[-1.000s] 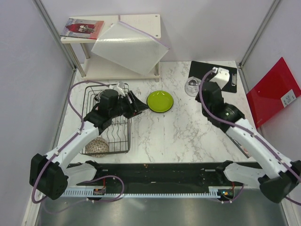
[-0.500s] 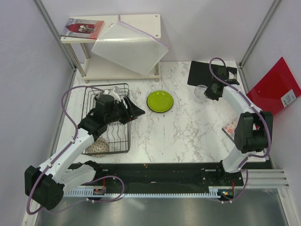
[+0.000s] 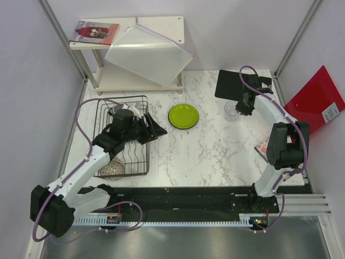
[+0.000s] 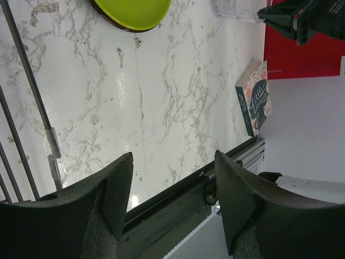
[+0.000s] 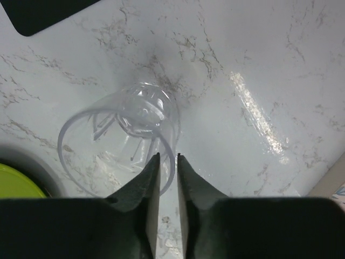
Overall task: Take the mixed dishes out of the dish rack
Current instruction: Place the cup at the center of the board, then pick up the cup from the dish rack.
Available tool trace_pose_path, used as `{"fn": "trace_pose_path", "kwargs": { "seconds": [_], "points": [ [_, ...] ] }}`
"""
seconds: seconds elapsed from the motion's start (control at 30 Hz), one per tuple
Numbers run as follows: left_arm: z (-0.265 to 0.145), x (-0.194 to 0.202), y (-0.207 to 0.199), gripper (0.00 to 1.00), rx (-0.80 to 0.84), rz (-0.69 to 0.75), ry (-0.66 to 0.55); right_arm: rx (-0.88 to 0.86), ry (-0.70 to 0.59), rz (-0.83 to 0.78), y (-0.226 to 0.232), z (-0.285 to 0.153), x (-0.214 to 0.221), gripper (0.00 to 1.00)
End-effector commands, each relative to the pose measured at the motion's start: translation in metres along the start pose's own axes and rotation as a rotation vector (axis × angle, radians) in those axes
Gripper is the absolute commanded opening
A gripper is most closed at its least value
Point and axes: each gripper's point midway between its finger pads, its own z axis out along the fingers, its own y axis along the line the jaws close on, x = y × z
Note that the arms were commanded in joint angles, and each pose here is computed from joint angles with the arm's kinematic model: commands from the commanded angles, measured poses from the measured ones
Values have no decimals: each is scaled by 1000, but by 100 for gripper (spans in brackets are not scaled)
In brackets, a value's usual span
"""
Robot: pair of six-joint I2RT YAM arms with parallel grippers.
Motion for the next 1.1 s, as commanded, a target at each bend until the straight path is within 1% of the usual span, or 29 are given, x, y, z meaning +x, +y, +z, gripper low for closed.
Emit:
{"fn": "trace_pose_path", "kwargs": {
  "seconds": [0.0, 0.03, 0.1, 0.13, 0.2, 0.23, 0.27, 0.3, 0.37, 0.4, 0.43, 0.47, 0.5, 0.53, 0.57, 0.6, 0.63, 0.67, 0.7, 0.77, 0.8, 0.87, 0.9, 0.93, 0.97, 1.0, 1.07],
  "points": [
    [-1, 3, -8, 69, 58, 76, 27, -62, -60, 5, 12, -18, -20, 32],
    [-1, 3, -9, 69, 64, 79, 27, -73, -65, 8, 13, -22, -22, 43],
    [-2, 1, -13, 69, 78, 86, 19, -84, -63, 14, 15, -23, -21, 51],
    [-2, 0, -13, 69, 81, 89, 19, -87, -64, 15, 15, -25, -20, 59],
    [-4, -1, -16, 69, 87, 95, 15, -93, -67, 18, 16, -28, -20, 64],
    [-5, -3, -17, 69, 90, 111, 8, -107, -83, 37, 17, -36, -23, 69],
    [-7, -4, -17, 69, 87, 122, 1, -124, -98, 50, 19, -43, -26, 71],
    [-9, -11, -17, 69, 73, 133, -31, -175, -124, 65, 28, -52, -32, 73],
    [-19, -20, -15, 71, 40, 178, -87, -292, -181, 97, 44, -90, -34, 80],
    [-26, -38, -11, 75, -24, 191, -171, -359, -212, 102, 55, -103, -34, 83],
    [-35, -48, -8, 84, -63, 219, -220, -462, -256, 104, 66, -138, -37, 88],
    [-41, -52, 2, 95, -130, 227, -240, -524, -273, 99, 75, -156, -32, 89],
    [-52, -72, 8, 99, -211, 237, -330, -617, -287, 56, 94, -173, -17, 90],
    [-57, -80, 13, 99, -258, 260, -358, -718, -321, 24, 103, -205, -9, 91],
    [-63, -81, 22, 99, -312, 266, -359, -796, -328, -32, 112, -221, 5, 90],
    [-70, -93, 22, 99, -355, 269, -405, -885, -317, -92, 125, -230, 34, 90],
    [-72, -96, 24, 99, -373, 276, -414, -959, -339, -118, 124, -251, 45, 89],
    [-72, -100, 26, 99, -388, 279, -420, -1014, -316, -153, 129, -259, 67, 88],
    [-74, -107, 29, 99, -419, 280, -451, -1047, -318, -169, 122, -259, 83, 87],
    [-68, -116, 40, 99, -490, 292, -459, -1081, -302, -212, 119, -259, 109, 86],
    [-71, -125, 51, 99, -566, 306, -490, -1081, -293, -232, 110, -252, 123, 86],
    [-72, -138, 64, 99, -666, 304, -510, -1095, -273, -266, 104, -248, 142, 85],
    [-67, -140, 83, 99, -757, 305, -483, -1096, -259, -276, 96, -242, 152, 85],
    [-68, -145, 94, 99, -799, 288, -472, -1103, -249, -290, 92, -241, 159, 85],
    [-67, -149, 98, 99, -814, 273, -464, -1114, -236, -303, 90, -240, 166, 85],
    [-60, -146, 110, 99, -838, 257, -423, -1115, -234, -302, 83, -238, 171, 85],
    [-64, -153, 126, 99, -878, 217, -422, -1117, -236, -306, 76, -236, 175, 85]
  ]
}}
